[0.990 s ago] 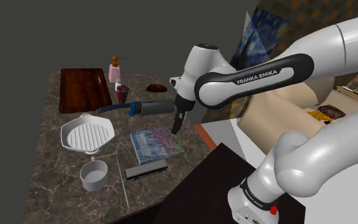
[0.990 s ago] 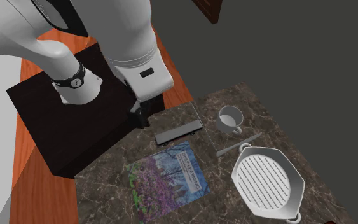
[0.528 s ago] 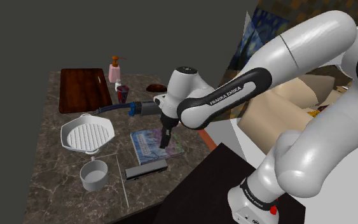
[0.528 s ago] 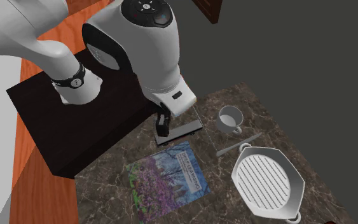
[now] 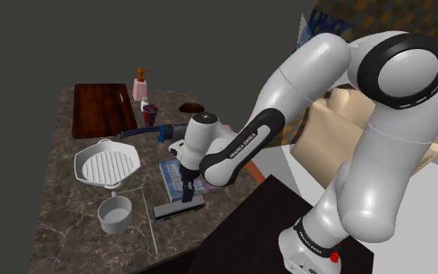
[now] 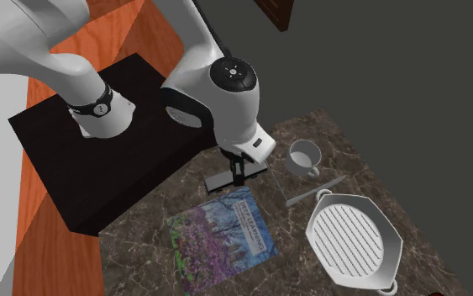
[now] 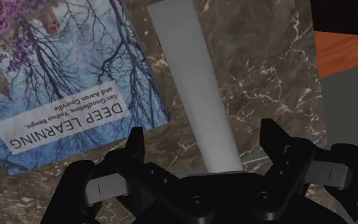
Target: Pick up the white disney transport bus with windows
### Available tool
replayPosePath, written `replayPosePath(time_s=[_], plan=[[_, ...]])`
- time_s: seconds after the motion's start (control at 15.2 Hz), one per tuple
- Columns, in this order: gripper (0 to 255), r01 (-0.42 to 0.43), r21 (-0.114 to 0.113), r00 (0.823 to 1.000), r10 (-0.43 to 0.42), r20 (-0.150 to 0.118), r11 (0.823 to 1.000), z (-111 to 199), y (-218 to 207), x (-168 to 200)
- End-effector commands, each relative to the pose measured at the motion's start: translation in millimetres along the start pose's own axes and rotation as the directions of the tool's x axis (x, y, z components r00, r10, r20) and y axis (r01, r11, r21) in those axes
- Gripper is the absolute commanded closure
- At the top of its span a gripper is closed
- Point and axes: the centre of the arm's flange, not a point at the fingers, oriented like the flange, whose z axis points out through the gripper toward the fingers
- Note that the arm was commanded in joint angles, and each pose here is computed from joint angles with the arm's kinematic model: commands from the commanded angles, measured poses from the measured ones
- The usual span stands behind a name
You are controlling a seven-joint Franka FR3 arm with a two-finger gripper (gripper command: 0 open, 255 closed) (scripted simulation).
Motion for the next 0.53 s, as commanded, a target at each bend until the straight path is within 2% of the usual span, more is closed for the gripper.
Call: replayPosePath(time_s=[0.0, 0.26, 0.46], plan=[[0, 0.046, 0.002, 0.999, -0.046, 0.000, 0.999, 25, -5, 11], [0, 0.133, 0.007, 0.991, -0.133, 0.002, 0.991, 73, -17, 30], [0, 0.135, 0.007, 0.991, -0.135, 0.002, 0.991, 85, -17, 30]])
